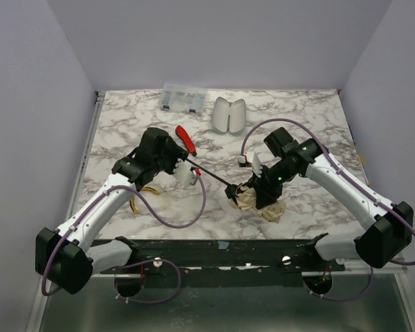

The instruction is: Open the umbrella

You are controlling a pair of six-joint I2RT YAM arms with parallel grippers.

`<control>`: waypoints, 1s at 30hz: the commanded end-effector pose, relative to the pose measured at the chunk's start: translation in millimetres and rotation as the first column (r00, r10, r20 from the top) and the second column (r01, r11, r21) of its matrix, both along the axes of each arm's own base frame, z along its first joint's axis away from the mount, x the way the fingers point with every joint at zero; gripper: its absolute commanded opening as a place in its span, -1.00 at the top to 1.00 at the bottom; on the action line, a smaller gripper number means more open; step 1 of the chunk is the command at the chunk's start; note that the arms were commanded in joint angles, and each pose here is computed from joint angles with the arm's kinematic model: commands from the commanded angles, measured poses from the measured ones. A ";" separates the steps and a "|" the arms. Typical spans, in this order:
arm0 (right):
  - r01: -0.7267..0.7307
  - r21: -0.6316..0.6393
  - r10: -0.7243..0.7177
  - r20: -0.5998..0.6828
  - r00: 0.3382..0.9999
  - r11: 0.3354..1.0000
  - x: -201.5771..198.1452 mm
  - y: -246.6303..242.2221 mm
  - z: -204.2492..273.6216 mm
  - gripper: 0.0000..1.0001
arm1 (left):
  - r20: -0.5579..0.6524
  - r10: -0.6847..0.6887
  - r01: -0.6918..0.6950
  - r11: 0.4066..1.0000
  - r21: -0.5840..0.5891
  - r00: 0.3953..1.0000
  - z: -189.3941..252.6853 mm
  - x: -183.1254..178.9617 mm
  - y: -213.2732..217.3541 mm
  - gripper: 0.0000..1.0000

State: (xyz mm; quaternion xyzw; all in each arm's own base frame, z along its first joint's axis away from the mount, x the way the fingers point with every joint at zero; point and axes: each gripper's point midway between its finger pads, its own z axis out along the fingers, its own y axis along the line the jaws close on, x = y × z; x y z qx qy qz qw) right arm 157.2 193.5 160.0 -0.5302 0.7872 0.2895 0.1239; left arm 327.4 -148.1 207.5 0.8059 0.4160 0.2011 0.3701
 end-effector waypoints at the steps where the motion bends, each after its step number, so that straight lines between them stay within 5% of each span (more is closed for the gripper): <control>1: -0.085 -0.047 0.083 -0.057 0.995 0.995 -24.3 -15.9 -4.9 0.99 | 0.047 0.065 -0.067 0.996 0.053 0.997 4.1 12.8 32.6 0.10; 16: -0.144 -0.106 0.137 -0.068 0.988 0.984 -51.1 -43.7 -15.1 0.99 | 0.034 0.195 -0.198 0.974 0.107 0.980 -21.8 30.3 103.5 0.10; 23: -0.104 -0.002 0.103 -0.096 0.990 0.995 -35.8 -12.8 -5.8 0.99 | -0.023 0.023 -0.025 0.996 -0.084 0.999 9.6 3.5 28.2 -0.02; 30: -0.064 0.110 0.070 -0.053 0.996 0.992 -13.0 16.8 9.8 0.99 | -0.195 -0.244 0.174 0.933 -0.315 0.950 51.9 -66.7 -57.1 -0.67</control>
